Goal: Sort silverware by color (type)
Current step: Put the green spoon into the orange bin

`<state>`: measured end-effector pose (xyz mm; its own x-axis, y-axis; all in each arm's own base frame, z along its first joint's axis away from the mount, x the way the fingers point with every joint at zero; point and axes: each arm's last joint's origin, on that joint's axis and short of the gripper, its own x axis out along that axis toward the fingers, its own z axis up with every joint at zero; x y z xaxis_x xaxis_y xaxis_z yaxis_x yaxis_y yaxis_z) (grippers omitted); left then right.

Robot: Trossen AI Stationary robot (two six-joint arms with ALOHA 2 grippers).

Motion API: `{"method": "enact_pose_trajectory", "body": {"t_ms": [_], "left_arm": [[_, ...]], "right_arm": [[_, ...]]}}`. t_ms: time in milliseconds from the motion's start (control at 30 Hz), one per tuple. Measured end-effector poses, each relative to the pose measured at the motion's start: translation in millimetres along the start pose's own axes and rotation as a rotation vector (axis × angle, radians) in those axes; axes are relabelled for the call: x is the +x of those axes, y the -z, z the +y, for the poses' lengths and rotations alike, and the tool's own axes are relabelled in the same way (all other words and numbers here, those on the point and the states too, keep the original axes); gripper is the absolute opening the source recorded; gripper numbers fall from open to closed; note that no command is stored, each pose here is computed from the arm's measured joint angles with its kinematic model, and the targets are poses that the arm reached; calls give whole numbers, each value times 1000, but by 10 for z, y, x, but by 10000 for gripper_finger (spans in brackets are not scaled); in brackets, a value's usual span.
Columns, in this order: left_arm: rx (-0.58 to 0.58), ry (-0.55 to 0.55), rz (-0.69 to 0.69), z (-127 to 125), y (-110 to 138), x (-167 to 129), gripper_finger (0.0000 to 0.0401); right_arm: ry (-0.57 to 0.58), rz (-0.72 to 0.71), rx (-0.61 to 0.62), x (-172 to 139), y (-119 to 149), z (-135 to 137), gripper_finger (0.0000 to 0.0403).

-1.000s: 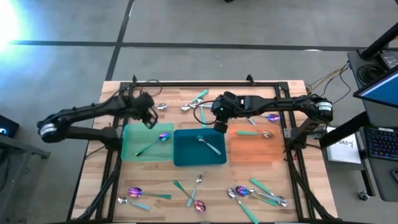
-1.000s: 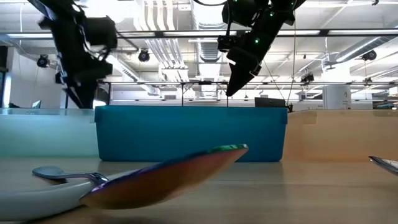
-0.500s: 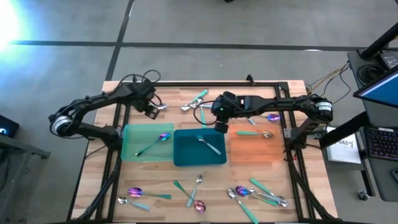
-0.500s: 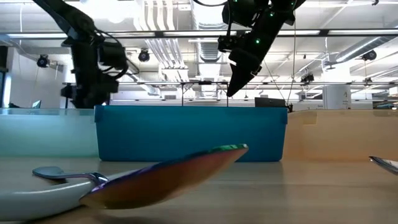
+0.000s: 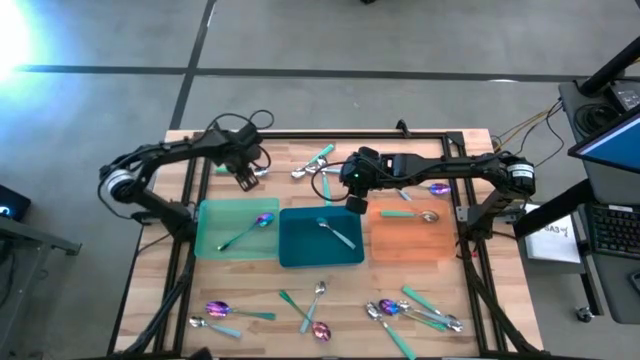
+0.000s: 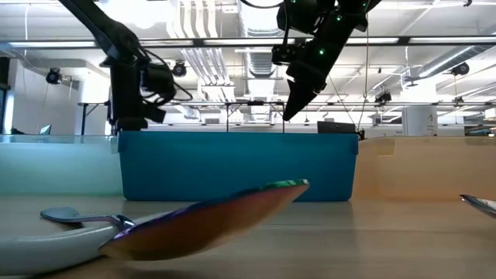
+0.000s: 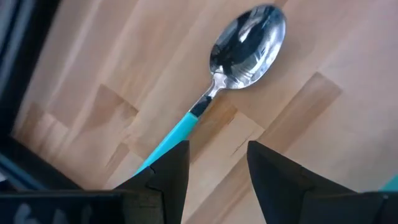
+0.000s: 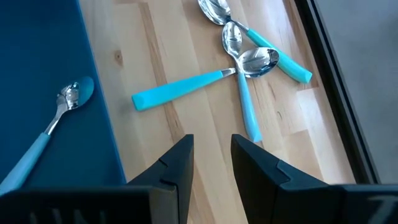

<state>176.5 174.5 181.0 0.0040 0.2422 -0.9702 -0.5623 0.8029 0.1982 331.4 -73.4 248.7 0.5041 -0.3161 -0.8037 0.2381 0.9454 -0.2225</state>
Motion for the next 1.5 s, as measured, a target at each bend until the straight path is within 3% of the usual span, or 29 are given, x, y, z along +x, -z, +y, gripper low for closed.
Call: {"method": "enact_pose_trajectory", "body": {"t_ms": [800,1133,1367,1500], "left_arm": [[64,-9,69,216,-149,437,136],[115,22,132,231,-245,523,96],[112,100,163,207,-260,604,17],[98,108,161,199,-249,610,19]], "right_arm": [[-1,20,7,69,27,13,98],[-2,27,6,69,35,14,98],[-2,28,6,71,37,15,98],[-2,30,5,73,41,16,98]]}}
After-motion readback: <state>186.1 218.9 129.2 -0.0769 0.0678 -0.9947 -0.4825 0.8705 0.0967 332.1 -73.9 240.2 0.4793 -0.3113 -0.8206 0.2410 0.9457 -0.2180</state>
